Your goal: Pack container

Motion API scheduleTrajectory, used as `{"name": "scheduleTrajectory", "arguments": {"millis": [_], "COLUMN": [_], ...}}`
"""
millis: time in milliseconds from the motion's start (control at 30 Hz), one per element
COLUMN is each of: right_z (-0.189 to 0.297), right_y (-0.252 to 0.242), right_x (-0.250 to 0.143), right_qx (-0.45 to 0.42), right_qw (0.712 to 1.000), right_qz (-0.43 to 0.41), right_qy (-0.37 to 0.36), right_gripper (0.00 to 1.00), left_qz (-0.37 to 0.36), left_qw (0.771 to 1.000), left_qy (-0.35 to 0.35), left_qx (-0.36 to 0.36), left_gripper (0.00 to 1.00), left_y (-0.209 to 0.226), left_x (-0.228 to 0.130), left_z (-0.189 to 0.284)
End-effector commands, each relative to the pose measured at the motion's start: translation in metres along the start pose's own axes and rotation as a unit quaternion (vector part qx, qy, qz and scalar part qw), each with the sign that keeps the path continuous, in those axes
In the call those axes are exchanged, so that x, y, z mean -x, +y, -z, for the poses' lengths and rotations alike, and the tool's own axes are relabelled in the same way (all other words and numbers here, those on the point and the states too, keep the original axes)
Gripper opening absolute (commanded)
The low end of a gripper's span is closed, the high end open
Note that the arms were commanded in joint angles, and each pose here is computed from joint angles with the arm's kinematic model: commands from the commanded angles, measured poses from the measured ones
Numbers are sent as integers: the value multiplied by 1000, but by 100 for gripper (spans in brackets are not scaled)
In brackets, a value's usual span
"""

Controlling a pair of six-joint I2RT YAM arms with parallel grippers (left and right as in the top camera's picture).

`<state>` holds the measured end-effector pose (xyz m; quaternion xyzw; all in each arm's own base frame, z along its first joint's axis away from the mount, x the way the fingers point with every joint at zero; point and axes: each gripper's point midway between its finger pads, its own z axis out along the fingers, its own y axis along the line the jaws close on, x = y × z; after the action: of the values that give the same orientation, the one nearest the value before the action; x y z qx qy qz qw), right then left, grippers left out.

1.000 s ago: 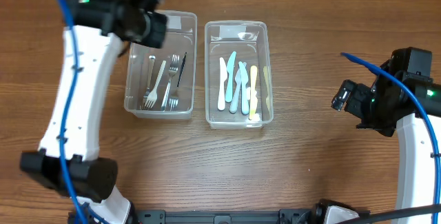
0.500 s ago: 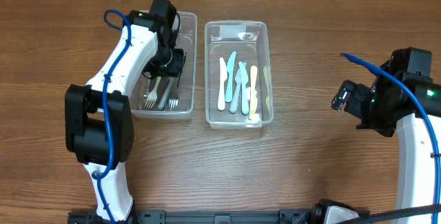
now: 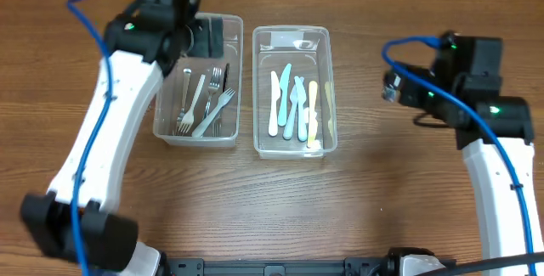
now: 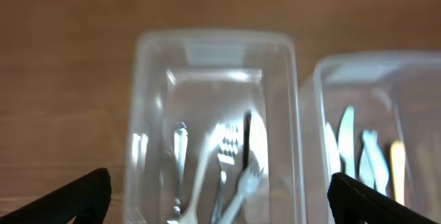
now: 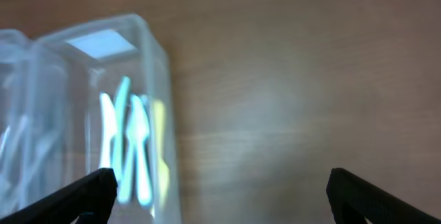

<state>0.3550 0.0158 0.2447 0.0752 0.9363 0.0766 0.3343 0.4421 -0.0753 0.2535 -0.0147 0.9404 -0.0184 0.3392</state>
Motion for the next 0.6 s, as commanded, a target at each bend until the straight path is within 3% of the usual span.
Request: {"name": "scheduleTrajectory", "arguments": {"millis": [0, 133, 267, 400, 567], "right_z": [-4, 1, 3, 26, 61], "right_y": [10, 11, -14, -18, -23], "right_x": [40, 64, 45, 31, -4], "right_qx": [12, 10, -60, -68, -63], "right_qw": [997, 991, 993, 994, 990], "right_qz": [21, 48, 41, 27, 12], "right_qy": [-75, -125, -90, -87, -124], "right_gripper": [100, 100, 100, 100, 100], "left_qz": [26, -36, 3, 7, 10], "left_qw": [990, 986, 989, 987, 983], "left_qy": [-107, -117, -85, -114, -161], "left_qx": [84, 112, 125, 113, 90], "left_gripper": [100, 100, 100, 100, 100], "left_y": [43, 68, 84, 81, 80], "left_x": [52, 63, 41, 33, -13], "left_z": [20, 24, 36, 74, 119]}}
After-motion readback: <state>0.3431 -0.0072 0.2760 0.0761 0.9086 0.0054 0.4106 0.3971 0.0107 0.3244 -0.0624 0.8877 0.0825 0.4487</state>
